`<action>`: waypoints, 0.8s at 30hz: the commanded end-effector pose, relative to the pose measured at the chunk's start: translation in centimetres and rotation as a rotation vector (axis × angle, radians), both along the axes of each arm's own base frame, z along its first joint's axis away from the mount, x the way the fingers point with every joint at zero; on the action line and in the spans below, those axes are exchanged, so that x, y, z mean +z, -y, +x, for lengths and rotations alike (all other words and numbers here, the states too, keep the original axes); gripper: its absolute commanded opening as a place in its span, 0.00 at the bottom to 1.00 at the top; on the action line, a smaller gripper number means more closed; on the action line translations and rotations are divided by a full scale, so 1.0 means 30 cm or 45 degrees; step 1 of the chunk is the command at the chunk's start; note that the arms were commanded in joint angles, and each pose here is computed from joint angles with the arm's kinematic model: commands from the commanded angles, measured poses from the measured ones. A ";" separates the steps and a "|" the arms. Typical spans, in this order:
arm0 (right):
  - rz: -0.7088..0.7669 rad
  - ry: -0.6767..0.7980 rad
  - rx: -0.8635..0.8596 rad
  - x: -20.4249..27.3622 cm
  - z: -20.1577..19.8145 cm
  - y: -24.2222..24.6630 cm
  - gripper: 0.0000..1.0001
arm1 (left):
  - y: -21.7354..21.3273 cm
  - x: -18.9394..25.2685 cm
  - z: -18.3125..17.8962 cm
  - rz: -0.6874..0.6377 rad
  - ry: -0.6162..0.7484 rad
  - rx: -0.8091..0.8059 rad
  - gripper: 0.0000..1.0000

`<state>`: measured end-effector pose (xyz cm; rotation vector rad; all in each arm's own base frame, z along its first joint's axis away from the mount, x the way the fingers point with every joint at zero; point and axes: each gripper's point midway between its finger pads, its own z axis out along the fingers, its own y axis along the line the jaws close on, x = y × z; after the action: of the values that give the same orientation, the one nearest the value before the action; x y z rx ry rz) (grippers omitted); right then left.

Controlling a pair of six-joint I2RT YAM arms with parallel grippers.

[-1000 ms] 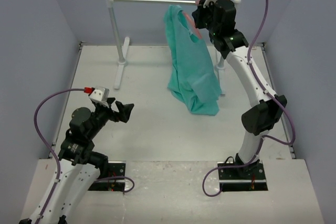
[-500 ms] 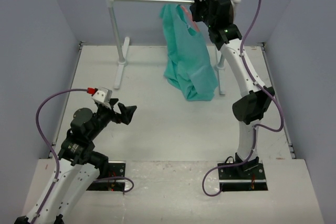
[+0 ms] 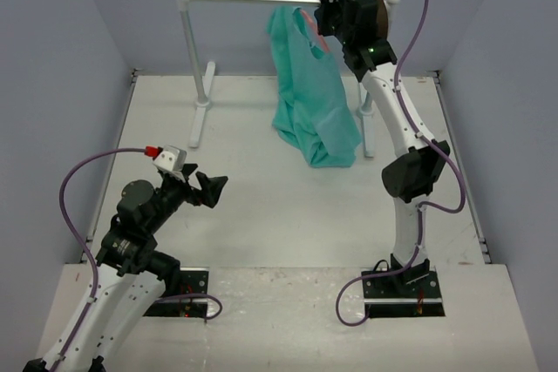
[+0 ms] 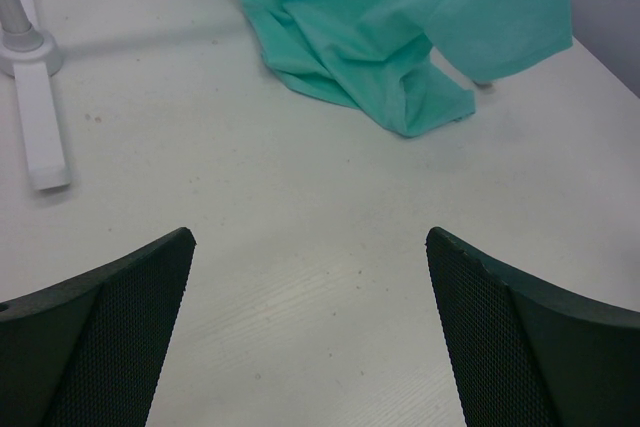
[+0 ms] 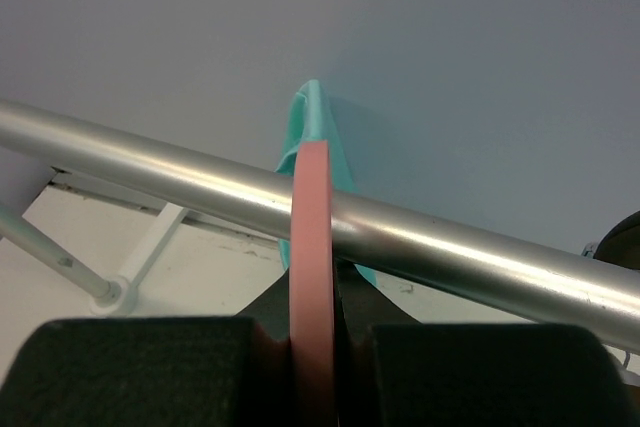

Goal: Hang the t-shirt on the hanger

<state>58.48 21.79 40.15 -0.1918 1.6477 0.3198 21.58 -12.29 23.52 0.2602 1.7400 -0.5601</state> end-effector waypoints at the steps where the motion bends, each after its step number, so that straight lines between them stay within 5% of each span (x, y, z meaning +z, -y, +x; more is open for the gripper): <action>1: 0.060 0.119 -0.092 0.101 0.033 0.042 0.00 | 0.005 0.020 -0.003 -0.019 0.022 -0.004 1.00; 10: 0.080 0.086 -0.127 0.047 0.062 0.044 0.01 | 0.010 0.023 -0.008 -0.021 0.030 -0.016 1.00; 24: 0.090 0.095 -0.169 0.010 0.097 0.051 0.19 | 0.012 0.023 -0.011 -0.023 0.032 -0.022 1.00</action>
<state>60.10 21.24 39.11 -0.0971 1.6433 0.2897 21.30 -12.50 23.78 0.2705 1.7277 -0.5703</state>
